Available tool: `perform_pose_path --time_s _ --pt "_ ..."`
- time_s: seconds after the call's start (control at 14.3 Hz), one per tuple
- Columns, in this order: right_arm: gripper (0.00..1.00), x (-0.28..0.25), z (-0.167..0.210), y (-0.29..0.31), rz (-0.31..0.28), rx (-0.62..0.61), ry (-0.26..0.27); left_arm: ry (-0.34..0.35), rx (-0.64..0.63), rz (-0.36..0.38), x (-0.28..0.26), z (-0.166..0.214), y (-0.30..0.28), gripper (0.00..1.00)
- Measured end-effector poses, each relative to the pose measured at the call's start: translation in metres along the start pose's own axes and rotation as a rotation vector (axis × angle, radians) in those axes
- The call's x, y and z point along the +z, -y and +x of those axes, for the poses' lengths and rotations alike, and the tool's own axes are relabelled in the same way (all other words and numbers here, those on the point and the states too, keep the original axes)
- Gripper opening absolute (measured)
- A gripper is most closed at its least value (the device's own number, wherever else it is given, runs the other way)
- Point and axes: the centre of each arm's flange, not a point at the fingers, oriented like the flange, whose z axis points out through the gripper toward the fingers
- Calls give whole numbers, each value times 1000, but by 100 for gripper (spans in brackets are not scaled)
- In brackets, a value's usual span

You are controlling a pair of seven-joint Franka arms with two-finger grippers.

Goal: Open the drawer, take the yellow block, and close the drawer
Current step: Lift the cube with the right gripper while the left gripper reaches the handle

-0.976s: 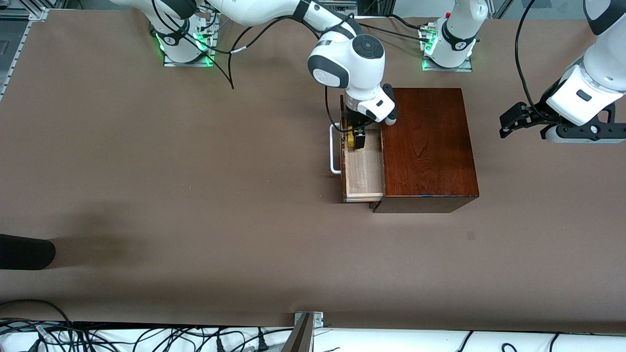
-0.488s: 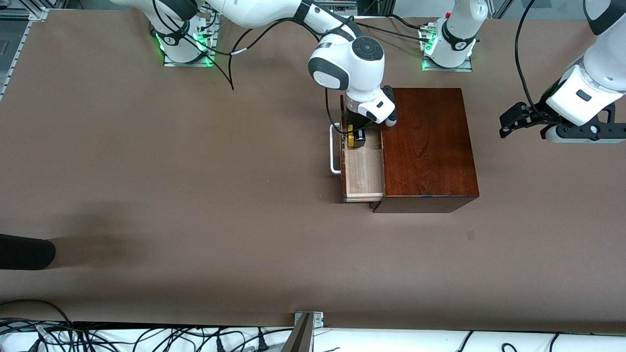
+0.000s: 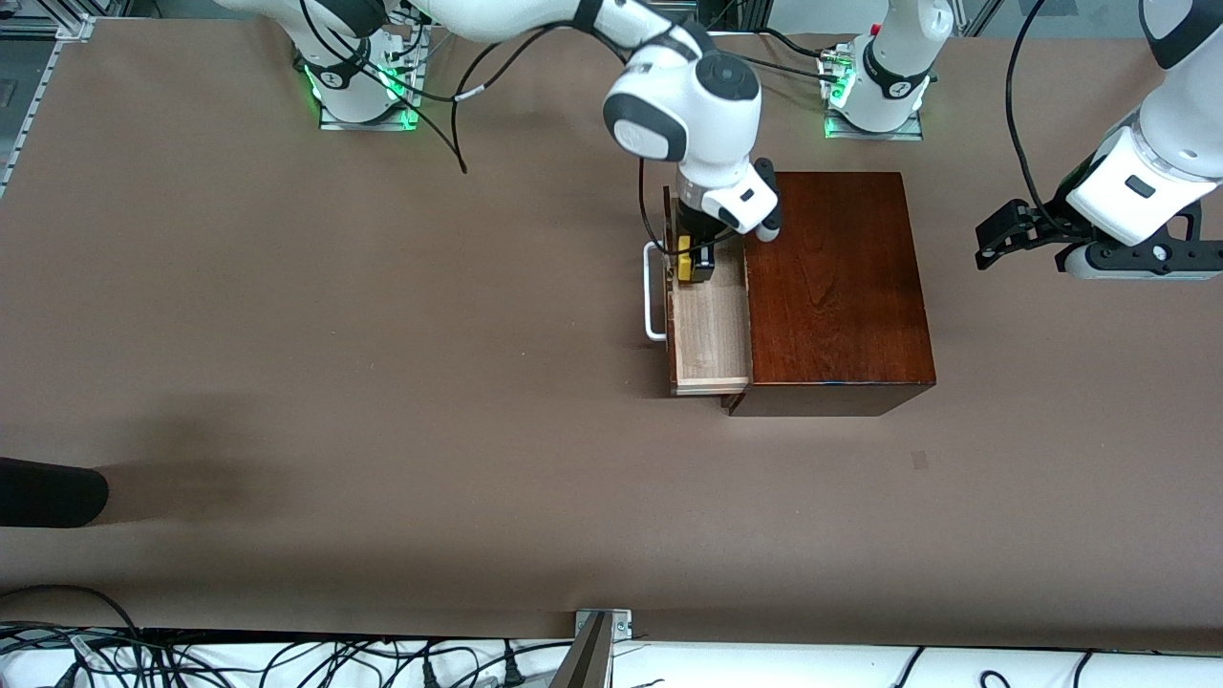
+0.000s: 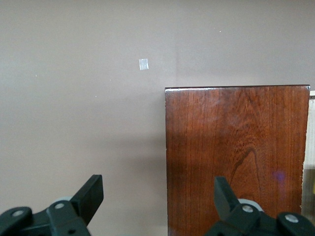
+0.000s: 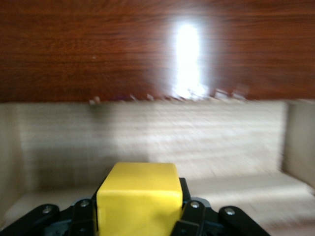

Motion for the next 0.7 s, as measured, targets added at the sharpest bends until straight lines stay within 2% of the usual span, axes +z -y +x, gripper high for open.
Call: perform_pose_path --time_s 0.14,0.35,0.49,0.7 --pt "55 -52 -14 -21 -32 72 -21 1 1 0 0 0 0 100" --pt "55 -120 -61 -73 -47 286 -88 24 7 3 2 -3 -2 100" --pt "55 -153 -116 -119 -1 454 -130 68 28 7 3 -9 -7 100" --pt "55 -177 -215 -168 59 626 -129 125 166 -26 4 -18 -27 100"
